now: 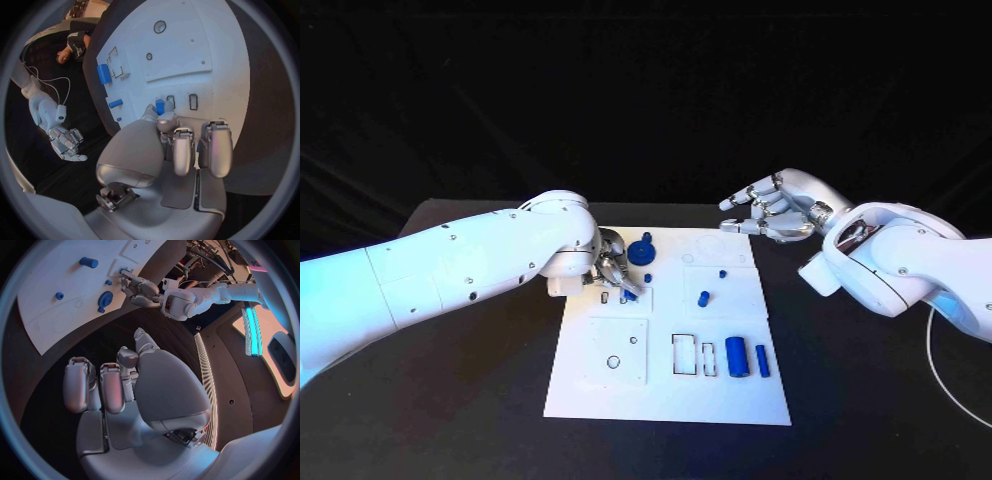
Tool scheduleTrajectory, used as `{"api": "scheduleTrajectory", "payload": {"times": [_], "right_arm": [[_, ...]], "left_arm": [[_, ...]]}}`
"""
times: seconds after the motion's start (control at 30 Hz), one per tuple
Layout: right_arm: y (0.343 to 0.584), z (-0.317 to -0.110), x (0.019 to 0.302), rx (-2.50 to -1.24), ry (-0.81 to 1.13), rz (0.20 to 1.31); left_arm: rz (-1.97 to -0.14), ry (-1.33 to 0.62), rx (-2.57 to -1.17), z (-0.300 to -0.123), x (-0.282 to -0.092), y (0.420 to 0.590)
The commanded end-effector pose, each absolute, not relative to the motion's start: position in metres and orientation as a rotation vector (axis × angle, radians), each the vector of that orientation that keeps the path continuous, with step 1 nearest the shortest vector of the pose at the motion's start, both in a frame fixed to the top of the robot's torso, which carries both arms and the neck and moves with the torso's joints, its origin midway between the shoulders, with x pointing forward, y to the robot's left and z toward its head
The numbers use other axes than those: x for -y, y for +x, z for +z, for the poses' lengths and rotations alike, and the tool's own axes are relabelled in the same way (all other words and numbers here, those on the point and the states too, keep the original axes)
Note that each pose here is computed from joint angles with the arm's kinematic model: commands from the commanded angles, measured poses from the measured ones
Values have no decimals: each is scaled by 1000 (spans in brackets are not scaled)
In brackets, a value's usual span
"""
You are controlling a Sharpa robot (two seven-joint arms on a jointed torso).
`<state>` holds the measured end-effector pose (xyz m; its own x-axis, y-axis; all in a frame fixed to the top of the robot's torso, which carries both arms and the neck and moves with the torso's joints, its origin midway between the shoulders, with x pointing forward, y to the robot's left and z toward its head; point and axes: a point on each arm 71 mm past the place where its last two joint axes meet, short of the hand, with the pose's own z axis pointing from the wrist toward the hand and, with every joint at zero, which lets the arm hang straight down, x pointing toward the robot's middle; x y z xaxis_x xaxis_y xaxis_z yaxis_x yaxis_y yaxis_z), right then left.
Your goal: Assemble the parts on the task board
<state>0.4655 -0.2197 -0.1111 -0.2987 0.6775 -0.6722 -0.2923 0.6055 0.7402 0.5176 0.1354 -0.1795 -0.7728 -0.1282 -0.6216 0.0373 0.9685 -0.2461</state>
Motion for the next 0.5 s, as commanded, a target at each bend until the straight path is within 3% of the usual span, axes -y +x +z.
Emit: {"api": "scheduleTrajectory", "payload": {"times": [0.03, 0.5], "right_arm": [[466, -112, 218, -1627, 315, 989], [469, -116, 217, -1641, 317, 992]], "left_arm": [[-357, -108, -2430, -181, -136, 516], [-381, -205, -2342, -177, -155, 513]]}}
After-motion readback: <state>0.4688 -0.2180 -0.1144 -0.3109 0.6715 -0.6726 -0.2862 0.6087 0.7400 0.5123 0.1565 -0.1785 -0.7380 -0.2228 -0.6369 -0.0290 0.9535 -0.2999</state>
